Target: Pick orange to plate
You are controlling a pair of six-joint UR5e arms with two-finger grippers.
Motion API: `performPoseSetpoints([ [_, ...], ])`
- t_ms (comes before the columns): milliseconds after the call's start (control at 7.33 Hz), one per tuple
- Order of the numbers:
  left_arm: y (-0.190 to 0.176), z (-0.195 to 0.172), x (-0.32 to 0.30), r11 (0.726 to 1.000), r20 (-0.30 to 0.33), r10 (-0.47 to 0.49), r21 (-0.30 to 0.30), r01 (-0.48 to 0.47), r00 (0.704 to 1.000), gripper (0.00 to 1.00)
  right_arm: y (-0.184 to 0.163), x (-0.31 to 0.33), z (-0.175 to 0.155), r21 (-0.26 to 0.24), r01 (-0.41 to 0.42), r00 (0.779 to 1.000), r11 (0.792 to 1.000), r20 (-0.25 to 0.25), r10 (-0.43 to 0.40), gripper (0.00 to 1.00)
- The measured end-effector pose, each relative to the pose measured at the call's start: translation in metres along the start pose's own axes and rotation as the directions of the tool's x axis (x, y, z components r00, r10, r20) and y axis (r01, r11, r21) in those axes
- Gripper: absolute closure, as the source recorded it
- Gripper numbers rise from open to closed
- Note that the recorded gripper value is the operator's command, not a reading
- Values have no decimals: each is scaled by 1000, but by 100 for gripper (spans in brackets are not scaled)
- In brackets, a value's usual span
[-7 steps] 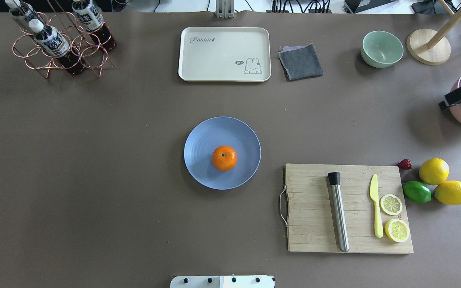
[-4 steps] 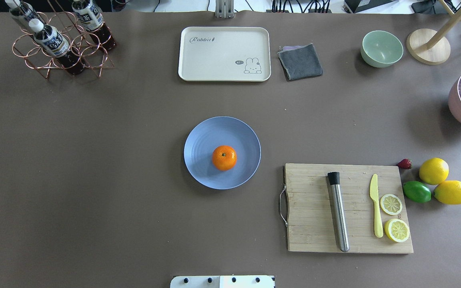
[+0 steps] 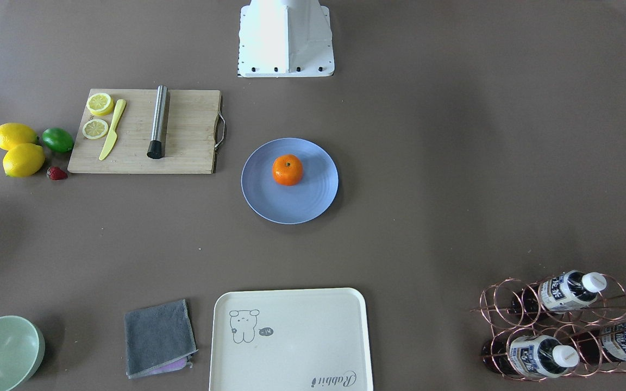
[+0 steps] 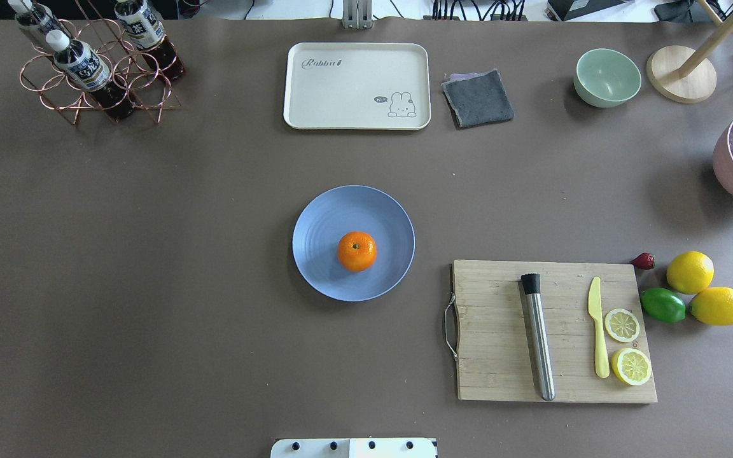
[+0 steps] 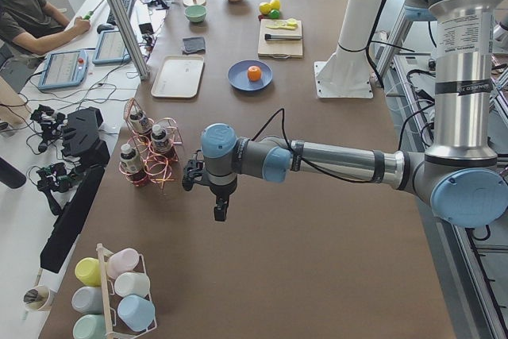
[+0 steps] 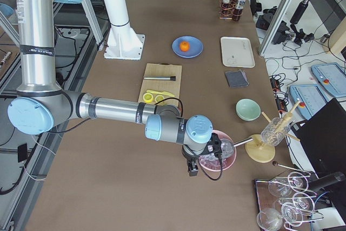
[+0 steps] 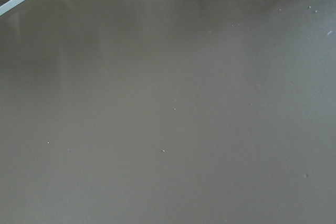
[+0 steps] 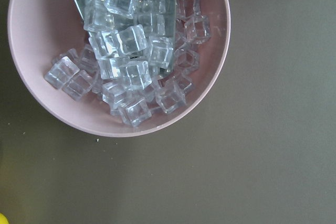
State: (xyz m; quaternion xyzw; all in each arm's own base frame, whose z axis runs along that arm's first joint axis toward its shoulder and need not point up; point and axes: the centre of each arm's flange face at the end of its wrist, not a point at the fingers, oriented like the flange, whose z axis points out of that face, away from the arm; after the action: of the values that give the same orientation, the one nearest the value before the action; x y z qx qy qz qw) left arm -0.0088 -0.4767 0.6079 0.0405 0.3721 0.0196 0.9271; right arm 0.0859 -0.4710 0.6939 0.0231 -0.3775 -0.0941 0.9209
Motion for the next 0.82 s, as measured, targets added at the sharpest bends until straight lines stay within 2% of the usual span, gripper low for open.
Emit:
performPoseSetpoints([
  [545,8,7,-23,999,-1,-45,-10,45,999,3,-6,0,-5,-4,17,999,1000,-52,-17,0],
  [818,10,8,-25,999,-1,-50,-13,50,999,3,-9,-5,-3,-9,27,998,1000,-56,-27,0],
])
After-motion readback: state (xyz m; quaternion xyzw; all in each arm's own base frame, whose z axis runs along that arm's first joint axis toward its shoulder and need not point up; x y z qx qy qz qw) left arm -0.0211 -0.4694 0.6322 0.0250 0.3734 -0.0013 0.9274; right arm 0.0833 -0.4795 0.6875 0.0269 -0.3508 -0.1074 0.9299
